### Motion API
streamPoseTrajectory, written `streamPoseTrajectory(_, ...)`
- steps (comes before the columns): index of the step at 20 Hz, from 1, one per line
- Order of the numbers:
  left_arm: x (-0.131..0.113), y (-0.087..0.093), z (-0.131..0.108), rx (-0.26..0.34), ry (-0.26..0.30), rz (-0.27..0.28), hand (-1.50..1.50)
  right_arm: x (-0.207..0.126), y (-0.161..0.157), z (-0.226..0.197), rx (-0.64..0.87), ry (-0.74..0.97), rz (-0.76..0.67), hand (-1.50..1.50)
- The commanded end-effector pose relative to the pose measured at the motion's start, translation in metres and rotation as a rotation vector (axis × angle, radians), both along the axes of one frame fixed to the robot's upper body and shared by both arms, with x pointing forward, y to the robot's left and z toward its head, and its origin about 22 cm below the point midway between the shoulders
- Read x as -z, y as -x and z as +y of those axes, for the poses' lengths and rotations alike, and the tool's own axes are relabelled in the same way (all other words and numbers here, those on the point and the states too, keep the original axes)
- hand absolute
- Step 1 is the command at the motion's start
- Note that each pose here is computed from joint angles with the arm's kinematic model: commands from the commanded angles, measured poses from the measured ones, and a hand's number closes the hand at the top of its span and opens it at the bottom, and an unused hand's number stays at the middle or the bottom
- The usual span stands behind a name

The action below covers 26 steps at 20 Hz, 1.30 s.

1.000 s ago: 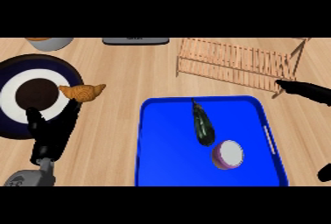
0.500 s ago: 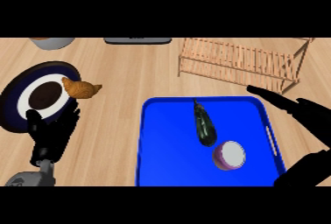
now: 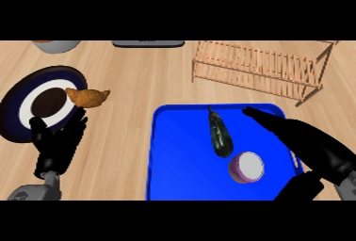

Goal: Pick the can from the tray and place it in the tiered shelf

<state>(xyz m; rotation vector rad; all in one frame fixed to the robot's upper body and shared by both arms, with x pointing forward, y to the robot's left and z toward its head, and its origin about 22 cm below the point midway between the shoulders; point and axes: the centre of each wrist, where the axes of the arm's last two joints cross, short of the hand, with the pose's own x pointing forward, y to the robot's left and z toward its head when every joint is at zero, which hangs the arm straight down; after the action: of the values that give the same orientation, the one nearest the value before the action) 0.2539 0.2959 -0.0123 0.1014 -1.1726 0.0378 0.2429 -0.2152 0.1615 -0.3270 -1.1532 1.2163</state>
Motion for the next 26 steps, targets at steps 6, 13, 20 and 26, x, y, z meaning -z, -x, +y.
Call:
streamPoseTrajectory(6, 0.013, 0.018, -0.012, -0.016, 0.011, 0.059, 0.0, 0.006, 0.017, 0.004, 0.063, 0.093, -0.043, -1.5)
streamPoseTrajectory(13, 0.012, 0.01, 0.009, -0.018, 0.03, 0.064, 0.0, 0.044, 0.017, 0.014, 0.06, 0.1, -0.029, -1.5)
streamPoseTrajectory(20, 0.018, 0.005, 0.008, 0.002, 0.017, 0.063, 0.0, 0.063, 0.01, 0.021, 0.085, 0.163, -0.06, -1.5)
streamPoseTrajectory(26, 0.003, 0.008, -0.011, 0.018, 0.013, 0.051, 0.0, 0.091, 0.004, 0.037, 0.106, 0.182, -0.107, -1.5)
